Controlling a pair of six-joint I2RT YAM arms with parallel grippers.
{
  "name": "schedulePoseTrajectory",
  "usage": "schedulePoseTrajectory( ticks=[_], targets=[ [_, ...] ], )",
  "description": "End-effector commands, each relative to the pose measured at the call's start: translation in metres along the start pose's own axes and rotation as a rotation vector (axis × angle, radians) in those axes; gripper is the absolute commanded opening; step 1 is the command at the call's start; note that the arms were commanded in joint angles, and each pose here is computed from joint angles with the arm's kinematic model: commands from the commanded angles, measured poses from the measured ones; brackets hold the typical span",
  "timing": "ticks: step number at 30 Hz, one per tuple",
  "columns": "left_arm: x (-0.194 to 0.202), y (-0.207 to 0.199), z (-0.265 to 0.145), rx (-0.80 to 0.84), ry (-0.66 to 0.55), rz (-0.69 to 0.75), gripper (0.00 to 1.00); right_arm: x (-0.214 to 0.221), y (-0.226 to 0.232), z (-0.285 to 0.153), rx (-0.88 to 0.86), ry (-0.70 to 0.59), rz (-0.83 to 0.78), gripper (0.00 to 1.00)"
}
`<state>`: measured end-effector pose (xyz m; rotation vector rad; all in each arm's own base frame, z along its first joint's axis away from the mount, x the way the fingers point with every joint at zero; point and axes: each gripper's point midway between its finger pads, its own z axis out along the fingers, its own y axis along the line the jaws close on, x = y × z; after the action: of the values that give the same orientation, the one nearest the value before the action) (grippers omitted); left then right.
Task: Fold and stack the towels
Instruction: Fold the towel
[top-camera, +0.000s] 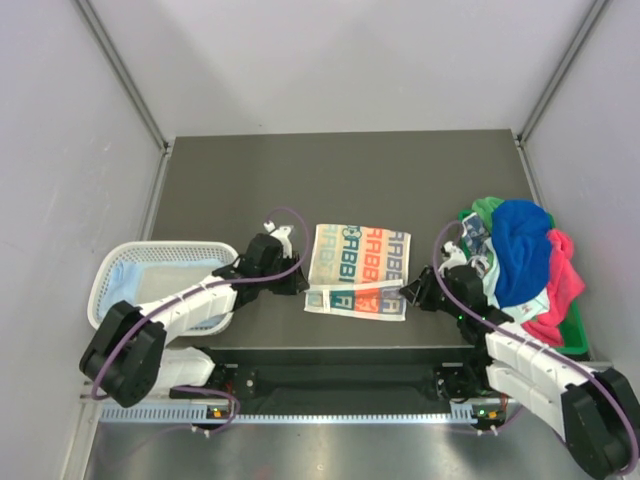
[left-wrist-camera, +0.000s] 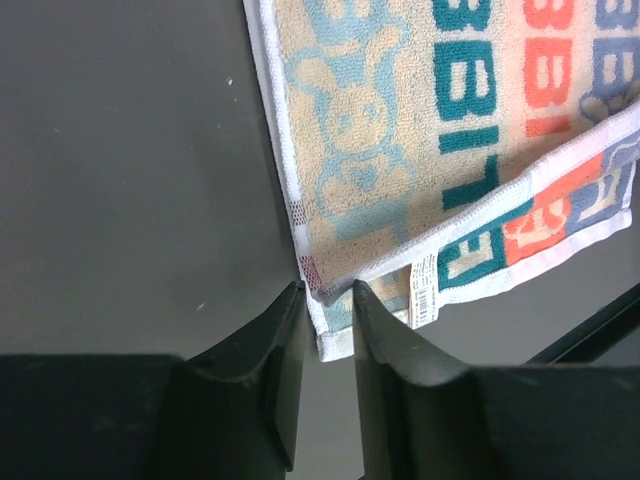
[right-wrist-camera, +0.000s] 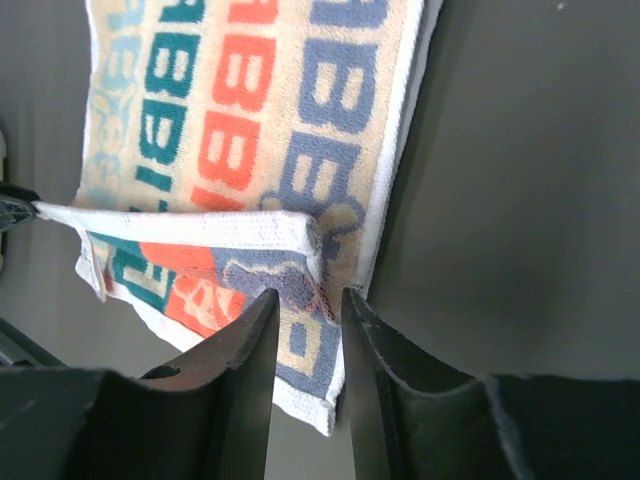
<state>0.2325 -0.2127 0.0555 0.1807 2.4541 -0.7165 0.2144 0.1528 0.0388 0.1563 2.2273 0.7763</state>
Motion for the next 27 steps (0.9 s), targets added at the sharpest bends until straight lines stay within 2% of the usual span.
schedulePoseTrajectory(
  ticks=[1,6,10,14,16,20,27],
  targets=[
    [-0.007,-0.003,-0.002,-0.001,-0.034,0.000,0.34,-0.006,0.007,-0.005,-0.024,-0.028,-0.013,0.32],
    [-0.024,-0.008,-0.021,-0.022,-0.078,0.009,0.35,-0.018,0.014,-0.015,-0.022,-0.065,-0.009,0.36],
    [-0.063,-0.023,-0.034,-0.034,-0.160,0.002,0.34,-0.044,0.024,-0.023,-0.001,-0.116,-0.016,0.36],
    [-0.081,-0.028,-0.022,-0.059,-0.141,-0.017,0.32,-0.061,0.028,-0.018,0.034,-0.125,-0.038,0.36],
    [-0.071,-0.023,-0.002,-0.079,-0.063,-0.038,0.29,-0.071,0.033,-0.014,0.040,-0.130,-0.047,0.36],
    [-0.045,-0.025,0.023,-0.078,0.043,-0.049,0.21,-0.062,0.030,0.002,0.068,-0.049,-0.035,0.33],
    [0.015,-0.027,0.019,-0.089,0.133,-0.042,0.19,-0.013,0.023,-0.001,0.058,0.039,0.017,0.33]
  ],
)
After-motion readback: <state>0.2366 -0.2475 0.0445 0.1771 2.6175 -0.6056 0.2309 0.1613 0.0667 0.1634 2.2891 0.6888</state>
